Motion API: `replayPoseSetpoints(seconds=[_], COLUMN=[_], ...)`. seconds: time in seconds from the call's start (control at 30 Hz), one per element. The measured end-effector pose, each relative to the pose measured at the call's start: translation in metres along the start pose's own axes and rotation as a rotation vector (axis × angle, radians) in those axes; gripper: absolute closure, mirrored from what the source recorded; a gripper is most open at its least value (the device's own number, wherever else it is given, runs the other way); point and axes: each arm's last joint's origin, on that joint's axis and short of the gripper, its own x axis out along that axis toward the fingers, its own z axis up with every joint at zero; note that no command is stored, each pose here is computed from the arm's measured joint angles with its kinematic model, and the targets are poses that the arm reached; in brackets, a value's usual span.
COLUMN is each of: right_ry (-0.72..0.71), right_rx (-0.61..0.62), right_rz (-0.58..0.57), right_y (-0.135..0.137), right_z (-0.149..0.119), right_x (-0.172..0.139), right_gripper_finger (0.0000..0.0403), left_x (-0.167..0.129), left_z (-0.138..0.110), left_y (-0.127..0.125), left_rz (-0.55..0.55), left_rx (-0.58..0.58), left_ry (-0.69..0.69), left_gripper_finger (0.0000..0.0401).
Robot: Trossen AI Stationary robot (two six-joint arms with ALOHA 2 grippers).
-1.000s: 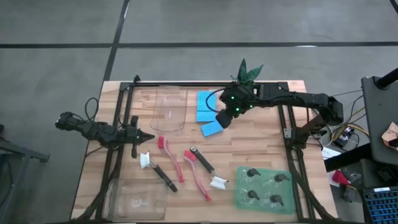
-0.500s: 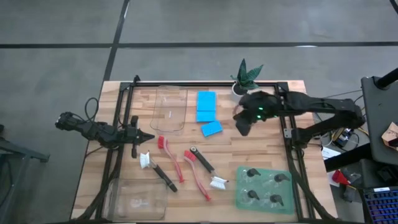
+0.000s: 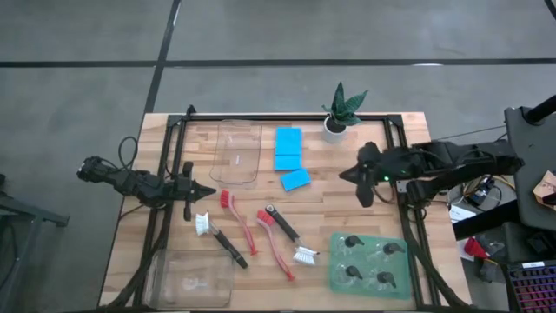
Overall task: Pick & Place Kitchen Sink Supplies
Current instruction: Put the black dish brush into the bottom transparent bin
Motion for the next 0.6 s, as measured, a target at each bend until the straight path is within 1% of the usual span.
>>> replayPoseSetpoints(seconds=[0.1,0.13,0.2,0.27,0.33,0.43,0.5,0.6], right_ry=[-0.063,-0.084,-0.132,-0.188,-0.252,-0.294,-0.289,-0.337], right_rx=[-0.047,-0.072,-0.12,-0.158,-0.202,-0.297,-0.32,-0.328], right_rz=[0.021,0.048,0.101,0.157,0.212,0.251,0.267,0.318], right_y=[0.0,0.0,0.002,0.003,0.003,-0.001,-0.004,-0.007], right_z=[-0.008,-0.012,-0.02,-0.029,-0.037,-0.05,-0.061,-0.074], right_x=[-0.008,-0.01,-0.011,-0.011,-0.013,-0.016,-0.016,-0.014], right_gripper_finger=[0.0395,0.0395,0.0395,0.0395,0.0395,0.0395,0.0395,0.0395], left_x=[0.0,0.0,0.0,0.0,0.0,0.0,0.0,0.0], left_z=[0.0,0.0,0.0,0.0,0.0,0.0,0.0,0.0], left_y=[0.0,0.0,0.001,0.001,0.001,0.001,0.001,0.001], left_rz=[0.001,0.003,0.03,0.049,0.05,0.05,0.05,0.049], left_rx=[0.01,0.049,0.174,0.252,0.264,0.243,0.236,0.228], left_ry=[0.0,0.0,-0.003,-0.001,-0.001,-0.001,-0.002,-0.002], left_gripper_finger=[0.0401,0.0401,0.0401,0.0401,0.0401,0.0401,0.0401,0.0401])
